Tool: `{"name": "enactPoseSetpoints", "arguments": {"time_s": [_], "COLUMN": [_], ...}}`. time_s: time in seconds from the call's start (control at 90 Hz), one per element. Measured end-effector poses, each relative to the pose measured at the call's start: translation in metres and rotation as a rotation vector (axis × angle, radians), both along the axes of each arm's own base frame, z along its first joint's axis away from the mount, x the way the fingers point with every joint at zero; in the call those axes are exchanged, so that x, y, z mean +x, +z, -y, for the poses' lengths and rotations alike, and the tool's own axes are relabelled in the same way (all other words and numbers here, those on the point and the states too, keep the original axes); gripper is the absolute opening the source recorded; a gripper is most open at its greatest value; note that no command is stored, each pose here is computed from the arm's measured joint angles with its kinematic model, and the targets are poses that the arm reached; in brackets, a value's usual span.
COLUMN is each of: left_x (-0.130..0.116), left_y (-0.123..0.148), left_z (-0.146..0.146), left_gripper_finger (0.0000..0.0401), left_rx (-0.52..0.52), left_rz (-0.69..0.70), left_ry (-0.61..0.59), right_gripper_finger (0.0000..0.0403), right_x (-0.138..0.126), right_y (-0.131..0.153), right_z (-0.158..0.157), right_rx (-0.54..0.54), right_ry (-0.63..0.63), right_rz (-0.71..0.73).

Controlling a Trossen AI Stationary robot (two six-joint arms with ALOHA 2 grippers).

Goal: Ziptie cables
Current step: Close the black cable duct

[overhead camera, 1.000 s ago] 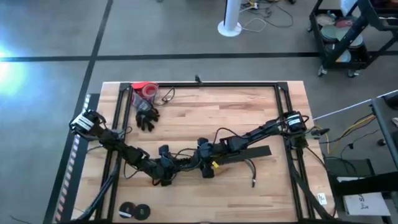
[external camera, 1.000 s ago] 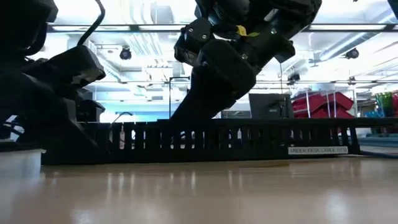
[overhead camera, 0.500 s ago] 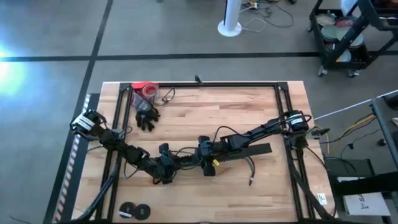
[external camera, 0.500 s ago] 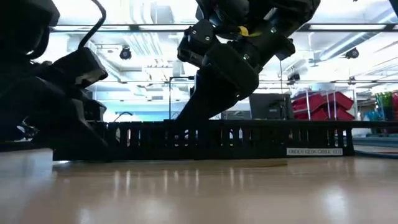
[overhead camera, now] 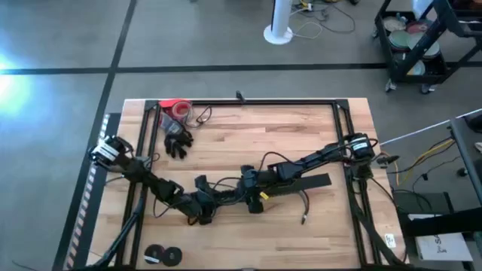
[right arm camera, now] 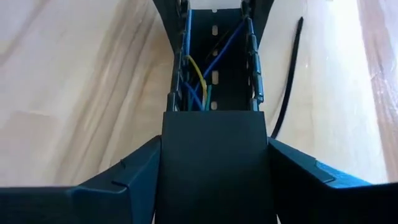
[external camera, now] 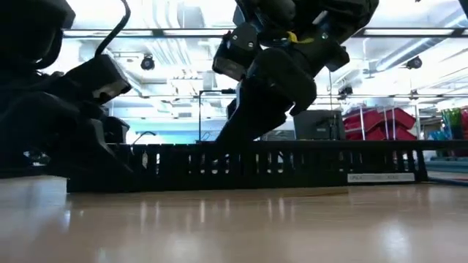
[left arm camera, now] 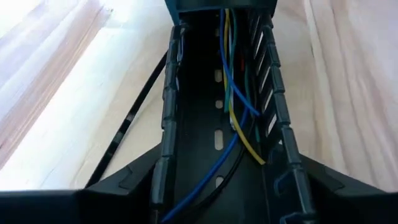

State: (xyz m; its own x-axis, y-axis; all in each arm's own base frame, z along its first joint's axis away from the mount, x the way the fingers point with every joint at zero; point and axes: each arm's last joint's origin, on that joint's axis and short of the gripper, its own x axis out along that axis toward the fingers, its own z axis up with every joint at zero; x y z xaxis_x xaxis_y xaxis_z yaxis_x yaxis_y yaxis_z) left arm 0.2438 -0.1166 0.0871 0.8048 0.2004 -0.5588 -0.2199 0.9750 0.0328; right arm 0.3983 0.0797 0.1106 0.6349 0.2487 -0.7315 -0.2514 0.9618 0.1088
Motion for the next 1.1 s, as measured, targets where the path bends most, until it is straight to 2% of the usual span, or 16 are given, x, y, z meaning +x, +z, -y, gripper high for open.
{"name": "enactPoseSetpoints", "arguments": {"time_s": [0.189,0.422,0.556,0.756,0.978,1.1], "left_x": [-0.002,-0.005,-0.005,-0.006,-0.006,-0.006], "left_y": [0.002,0.005,0.005,0.004,0.003,0.003], "left_z": [-0.002,-0.003,-0.004,-0.004,-0.003,-0.002], "left_gripper_finger": [0.0228,0.0223,0.0227,0.0223,0.0225,0.0221], "left_rx": [-0.044,-0.033,-0.035,-0.035,-0.053,-0.061], "left_rz": [0.022,0.016,0.015,0.006,-0.010,-0.015], "left_ry": [-0.003,-0.017,-0.014,-0.022,-0.045,-0.058], "right_gripper_finger": [0.0252,0.0275,0.0262,0.0213,0.0213,0.0229], "right_x": [-0.001,-0.001,-0.001,-0.002,-0.010,-0.013], "right_y": [0.000,0.009,0.012,0.010,0.003,0.001], "right_z": [0.000,0.002,0.003,0.004,0.006,0.006], "right_rx": [0.000,0.003,0.002,-0.018,-0.019,-0.015], "right_ry": [0.010,-0.003,-0.023,-0.060,-0.080,-0.092], "right_rz": [-0.021,0.001,0.008,-0.008,-0.038,-0.050]}}
